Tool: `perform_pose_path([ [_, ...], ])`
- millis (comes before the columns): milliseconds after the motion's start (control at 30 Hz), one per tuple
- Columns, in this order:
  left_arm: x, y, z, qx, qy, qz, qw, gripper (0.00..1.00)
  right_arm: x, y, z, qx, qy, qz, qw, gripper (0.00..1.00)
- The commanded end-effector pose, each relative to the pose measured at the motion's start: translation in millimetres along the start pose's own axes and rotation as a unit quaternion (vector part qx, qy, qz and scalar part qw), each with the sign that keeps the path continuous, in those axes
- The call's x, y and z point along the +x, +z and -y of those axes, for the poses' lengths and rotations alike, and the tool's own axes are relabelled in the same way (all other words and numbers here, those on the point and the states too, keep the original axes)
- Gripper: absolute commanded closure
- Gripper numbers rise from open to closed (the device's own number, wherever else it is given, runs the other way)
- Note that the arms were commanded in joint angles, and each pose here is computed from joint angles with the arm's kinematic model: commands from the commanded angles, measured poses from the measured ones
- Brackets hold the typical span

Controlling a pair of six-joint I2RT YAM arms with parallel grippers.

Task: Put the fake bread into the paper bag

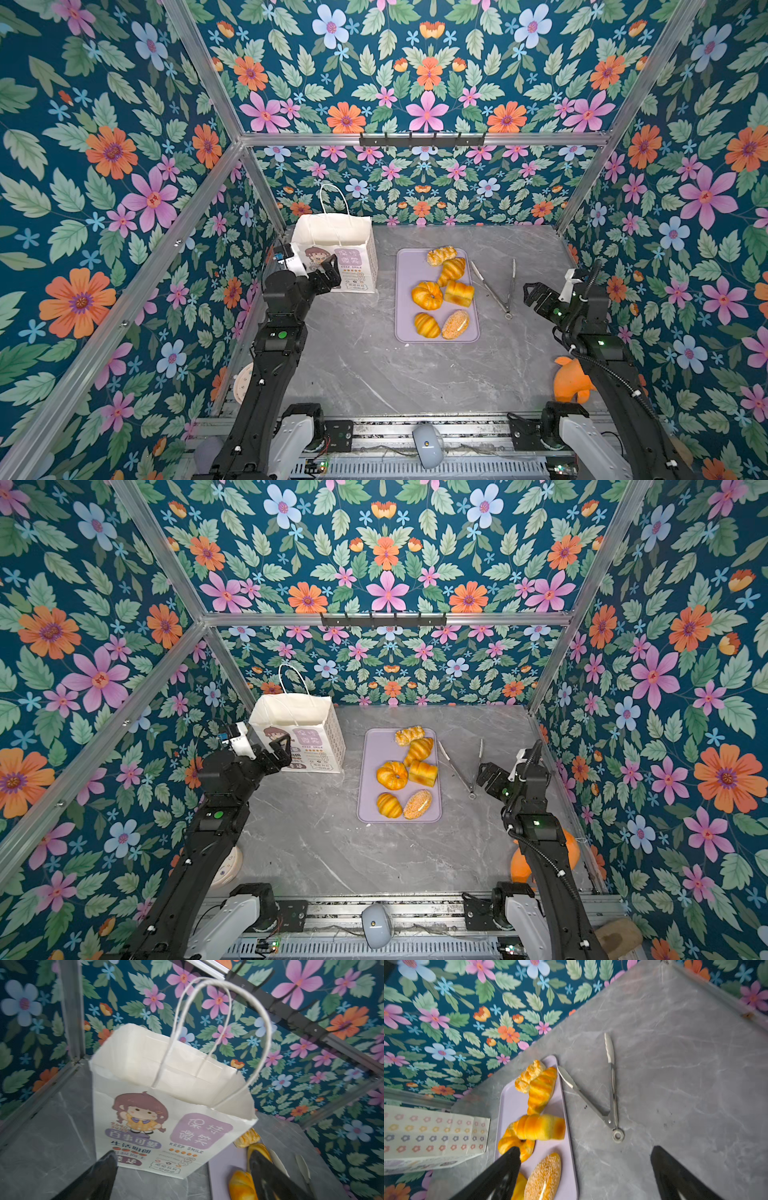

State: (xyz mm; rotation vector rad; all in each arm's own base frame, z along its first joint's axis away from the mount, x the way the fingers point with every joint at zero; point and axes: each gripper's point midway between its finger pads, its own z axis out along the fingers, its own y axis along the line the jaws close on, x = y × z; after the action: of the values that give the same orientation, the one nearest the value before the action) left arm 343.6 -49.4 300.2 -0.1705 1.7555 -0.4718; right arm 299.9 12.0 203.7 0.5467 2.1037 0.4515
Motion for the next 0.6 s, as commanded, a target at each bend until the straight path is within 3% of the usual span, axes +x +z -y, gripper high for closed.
perform_pose_path([
  [0, 12, -3, 37, 0.085, 0.021, -0.032, 0.996, 0.00, 34, 6, 2, 0.002, -0.012, -0.097, 0.995, 0.04],
  [200, 38, 3, 56, 0.079, 0.086, -0.060, 0.991, 0.01, 58, 33, 21, 0.042, -0.029, -0.183, 0.982, 0.04],
  [567, 38, 0, 91, 0.157, 0.083, -0.071, 0.981, 0.02, 50, 86, 28, 0.078, -0.086, -0.203, 0.972, 0.03],
])
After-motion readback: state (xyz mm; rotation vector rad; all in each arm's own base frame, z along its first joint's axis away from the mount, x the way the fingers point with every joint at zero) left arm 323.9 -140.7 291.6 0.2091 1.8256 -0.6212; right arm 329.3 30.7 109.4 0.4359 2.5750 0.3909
